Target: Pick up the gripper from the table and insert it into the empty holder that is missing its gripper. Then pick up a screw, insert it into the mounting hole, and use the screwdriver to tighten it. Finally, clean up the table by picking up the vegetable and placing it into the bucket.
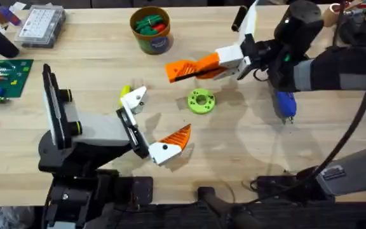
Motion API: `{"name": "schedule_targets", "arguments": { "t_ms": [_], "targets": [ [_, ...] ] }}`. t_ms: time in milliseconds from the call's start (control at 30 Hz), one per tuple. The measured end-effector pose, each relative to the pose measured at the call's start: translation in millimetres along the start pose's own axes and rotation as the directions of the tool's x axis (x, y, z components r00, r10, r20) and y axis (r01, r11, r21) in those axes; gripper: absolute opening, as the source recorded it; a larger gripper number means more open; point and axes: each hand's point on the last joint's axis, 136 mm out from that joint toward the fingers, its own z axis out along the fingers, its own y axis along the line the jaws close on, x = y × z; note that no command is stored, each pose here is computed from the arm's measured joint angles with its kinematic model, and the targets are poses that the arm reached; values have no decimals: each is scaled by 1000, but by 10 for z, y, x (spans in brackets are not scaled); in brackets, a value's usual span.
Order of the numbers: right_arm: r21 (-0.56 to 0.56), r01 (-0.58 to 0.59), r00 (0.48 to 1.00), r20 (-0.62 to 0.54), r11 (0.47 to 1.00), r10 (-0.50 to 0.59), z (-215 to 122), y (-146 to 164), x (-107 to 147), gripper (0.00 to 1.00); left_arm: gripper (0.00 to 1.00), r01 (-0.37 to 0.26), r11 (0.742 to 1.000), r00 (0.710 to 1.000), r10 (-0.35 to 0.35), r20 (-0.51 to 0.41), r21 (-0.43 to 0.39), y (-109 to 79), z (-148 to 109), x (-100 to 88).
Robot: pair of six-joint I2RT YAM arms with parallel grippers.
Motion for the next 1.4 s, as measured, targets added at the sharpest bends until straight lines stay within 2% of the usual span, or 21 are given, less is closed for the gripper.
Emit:
{"name": "schedule_targets", "arguments": {
  "t_ms": [333,600,933,1400],
  "targets": [
    [-11,-54,996,-70,999,53,216,-27,190,6,992,0,1000,1000,0,0,0,0,0,0],
    [-5,-137,986,-92,991,136,258,-217,470,6,992,0,1000,1000,0,0,0,0,0,1],
    [-11,-128,978,-165,992,125,455,-196,648,6,992,0,1000,1000,0,0,0,0,0,1],
    [-18,-93,982,-169,996,88,479,-125,567,6,992,0,1000,1000,0,0,0,0,0,0]
  ]
}}
